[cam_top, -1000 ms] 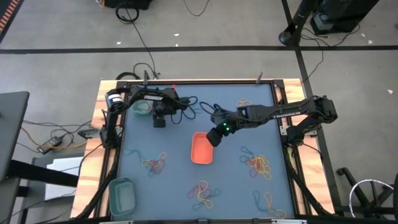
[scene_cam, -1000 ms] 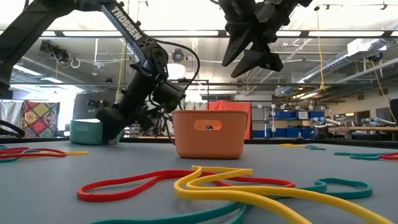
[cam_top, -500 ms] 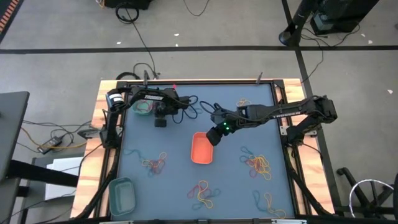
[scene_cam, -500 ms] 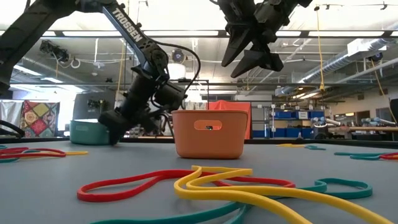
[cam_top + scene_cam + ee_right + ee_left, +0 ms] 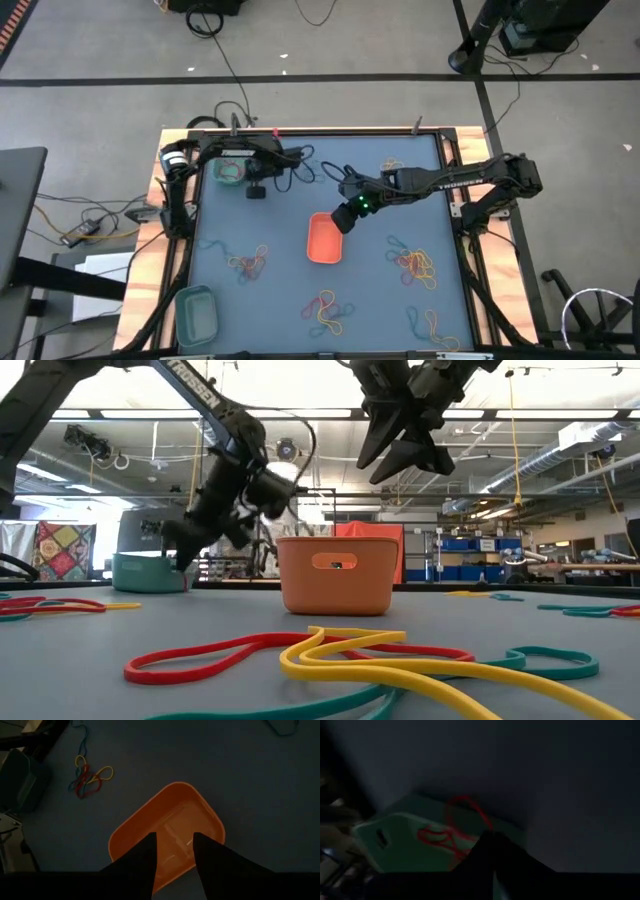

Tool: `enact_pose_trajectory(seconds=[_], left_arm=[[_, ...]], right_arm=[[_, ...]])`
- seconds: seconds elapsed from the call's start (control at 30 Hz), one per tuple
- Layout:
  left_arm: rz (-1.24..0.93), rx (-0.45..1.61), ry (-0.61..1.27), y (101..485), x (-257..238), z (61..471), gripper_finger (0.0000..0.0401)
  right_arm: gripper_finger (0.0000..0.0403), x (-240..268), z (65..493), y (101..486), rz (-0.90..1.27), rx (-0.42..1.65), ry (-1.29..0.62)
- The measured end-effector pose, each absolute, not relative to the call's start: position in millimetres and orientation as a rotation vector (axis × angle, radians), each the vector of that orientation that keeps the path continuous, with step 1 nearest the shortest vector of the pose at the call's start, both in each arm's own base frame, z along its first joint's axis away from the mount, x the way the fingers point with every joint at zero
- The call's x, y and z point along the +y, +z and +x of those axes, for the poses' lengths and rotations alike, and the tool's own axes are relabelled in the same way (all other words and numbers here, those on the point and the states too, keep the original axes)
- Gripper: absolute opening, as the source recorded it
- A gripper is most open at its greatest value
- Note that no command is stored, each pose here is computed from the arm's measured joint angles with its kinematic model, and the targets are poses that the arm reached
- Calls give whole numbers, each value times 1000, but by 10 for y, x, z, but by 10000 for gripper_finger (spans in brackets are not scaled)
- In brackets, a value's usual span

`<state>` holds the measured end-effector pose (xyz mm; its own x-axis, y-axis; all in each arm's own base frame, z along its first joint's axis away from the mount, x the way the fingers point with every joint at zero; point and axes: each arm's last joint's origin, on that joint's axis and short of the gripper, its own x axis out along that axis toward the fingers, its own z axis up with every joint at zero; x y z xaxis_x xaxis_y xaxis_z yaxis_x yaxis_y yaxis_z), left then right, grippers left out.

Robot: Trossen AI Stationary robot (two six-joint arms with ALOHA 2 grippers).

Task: Sort rubber bands into baskets
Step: Put the red rubber band into the green bin

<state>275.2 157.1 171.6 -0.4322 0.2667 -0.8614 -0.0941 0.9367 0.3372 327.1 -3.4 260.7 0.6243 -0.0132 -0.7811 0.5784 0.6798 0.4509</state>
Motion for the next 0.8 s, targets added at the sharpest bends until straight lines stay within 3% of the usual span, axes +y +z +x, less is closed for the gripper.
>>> enact_pose_trajectory(seconds=[0.37,0.57,0.8], left_arm=[[-96,1697,601,2397,1834,2394,5],[-213,1597,748,2564,1899,1934,5],[-293,1558,838,2604,1858,1748,5]], right_arm=[[135,-56,3271,2607,741,847,-359],[134,-17,3271,2607,737,851,-349],[134,-34,3271,2605,737,851,-351]])
